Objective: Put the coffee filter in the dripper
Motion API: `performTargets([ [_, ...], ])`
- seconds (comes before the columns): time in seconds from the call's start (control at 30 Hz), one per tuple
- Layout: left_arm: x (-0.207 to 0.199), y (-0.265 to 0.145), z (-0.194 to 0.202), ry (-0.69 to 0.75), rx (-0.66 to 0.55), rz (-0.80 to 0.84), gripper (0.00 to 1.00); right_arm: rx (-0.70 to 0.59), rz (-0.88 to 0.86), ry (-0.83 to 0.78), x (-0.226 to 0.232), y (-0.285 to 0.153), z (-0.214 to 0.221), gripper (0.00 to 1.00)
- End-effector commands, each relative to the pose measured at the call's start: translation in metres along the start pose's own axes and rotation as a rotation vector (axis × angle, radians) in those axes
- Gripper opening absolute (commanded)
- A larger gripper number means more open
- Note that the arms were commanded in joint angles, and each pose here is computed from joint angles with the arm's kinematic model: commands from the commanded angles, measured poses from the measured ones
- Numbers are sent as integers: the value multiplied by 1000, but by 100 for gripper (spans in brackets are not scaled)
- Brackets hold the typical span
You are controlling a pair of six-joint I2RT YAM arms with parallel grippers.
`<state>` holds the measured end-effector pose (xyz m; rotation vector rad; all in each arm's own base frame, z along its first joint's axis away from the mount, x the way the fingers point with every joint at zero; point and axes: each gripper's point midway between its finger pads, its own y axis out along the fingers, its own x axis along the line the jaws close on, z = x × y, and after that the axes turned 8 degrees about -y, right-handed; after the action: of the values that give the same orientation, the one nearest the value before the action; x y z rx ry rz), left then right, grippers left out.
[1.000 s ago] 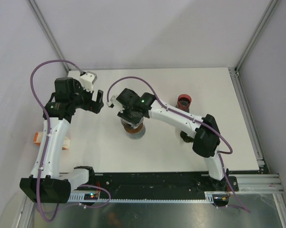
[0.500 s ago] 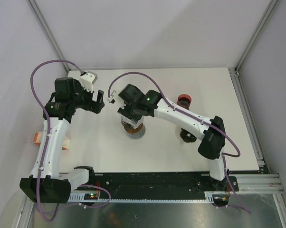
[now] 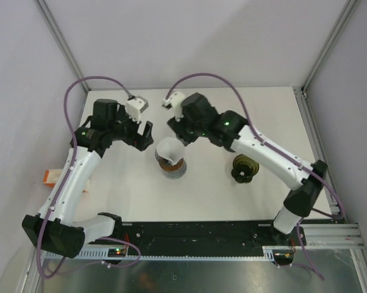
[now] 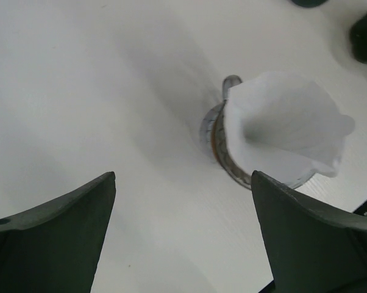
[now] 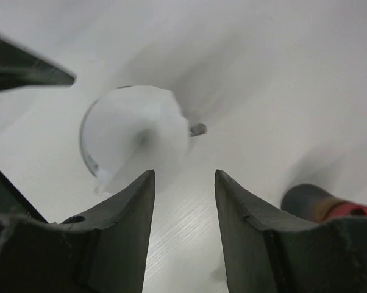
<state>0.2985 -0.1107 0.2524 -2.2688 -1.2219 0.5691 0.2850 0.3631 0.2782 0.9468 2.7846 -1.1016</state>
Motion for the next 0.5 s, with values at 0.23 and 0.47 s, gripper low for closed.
performTargets([
  [0.23,-19,28,10,-18,72,59,95,-111,4,394,-61,-15,46,50],
  [0.47,-12,25,9,9,65,18,96,-16,138,485,-103,-23,98,50],
])
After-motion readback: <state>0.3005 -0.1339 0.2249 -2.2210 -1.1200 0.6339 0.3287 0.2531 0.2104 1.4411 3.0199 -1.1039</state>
